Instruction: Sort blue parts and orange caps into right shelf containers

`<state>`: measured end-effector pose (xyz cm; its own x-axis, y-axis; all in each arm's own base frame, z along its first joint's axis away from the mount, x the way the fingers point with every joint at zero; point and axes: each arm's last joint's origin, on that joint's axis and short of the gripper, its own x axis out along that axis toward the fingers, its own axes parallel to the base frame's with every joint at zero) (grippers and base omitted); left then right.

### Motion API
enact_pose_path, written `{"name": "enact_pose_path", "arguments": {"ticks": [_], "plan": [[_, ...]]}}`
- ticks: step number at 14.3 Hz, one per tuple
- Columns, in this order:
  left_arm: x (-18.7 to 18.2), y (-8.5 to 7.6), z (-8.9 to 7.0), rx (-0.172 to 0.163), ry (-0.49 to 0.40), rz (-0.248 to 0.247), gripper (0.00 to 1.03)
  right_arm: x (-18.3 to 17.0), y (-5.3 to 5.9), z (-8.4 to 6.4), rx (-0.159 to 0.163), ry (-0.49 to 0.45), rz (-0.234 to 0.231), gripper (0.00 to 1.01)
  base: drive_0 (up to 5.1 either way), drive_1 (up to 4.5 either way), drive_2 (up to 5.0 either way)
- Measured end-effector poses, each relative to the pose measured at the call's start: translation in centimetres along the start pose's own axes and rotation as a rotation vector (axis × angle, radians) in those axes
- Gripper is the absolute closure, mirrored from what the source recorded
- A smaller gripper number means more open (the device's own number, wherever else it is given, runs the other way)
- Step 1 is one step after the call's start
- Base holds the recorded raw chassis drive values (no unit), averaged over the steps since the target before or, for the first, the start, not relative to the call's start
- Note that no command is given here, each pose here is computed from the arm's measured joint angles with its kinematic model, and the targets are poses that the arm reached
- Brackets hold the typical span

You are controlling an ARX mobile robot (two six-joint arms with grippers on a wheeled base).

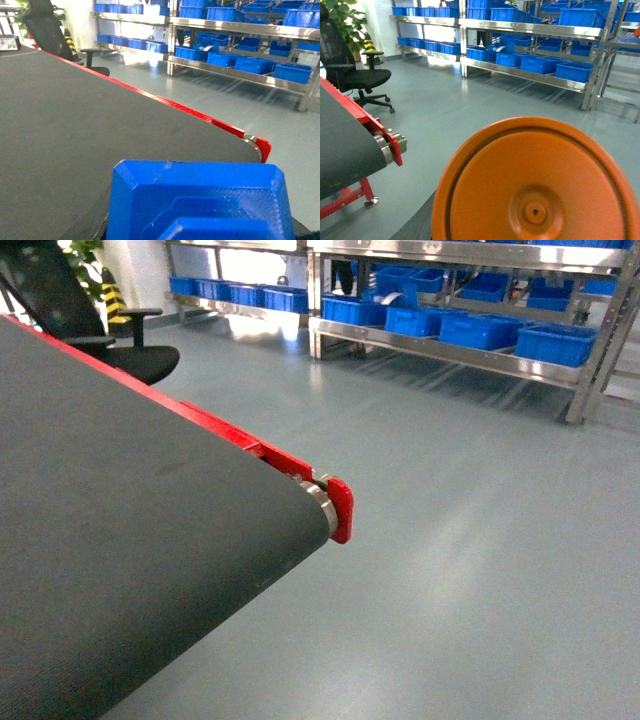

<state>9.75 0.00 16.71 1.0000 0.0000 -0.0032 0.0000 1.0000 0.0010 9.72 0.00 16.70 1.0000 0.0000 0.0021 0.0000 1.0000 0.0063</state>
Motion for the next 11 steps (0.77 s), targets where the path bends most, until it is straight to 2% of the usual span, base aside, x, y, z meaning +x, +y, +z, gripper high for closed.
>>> {"name": "enact_pose_path", "arguments": {"ticks": [11], "plan": [[0.00,0.00,0.00,0.000,0.000,0.000,0.59,0.00,0.00,0.00,0.000,0.000,0.000,0.56,-1.6,-1.63,-1.6]]}}
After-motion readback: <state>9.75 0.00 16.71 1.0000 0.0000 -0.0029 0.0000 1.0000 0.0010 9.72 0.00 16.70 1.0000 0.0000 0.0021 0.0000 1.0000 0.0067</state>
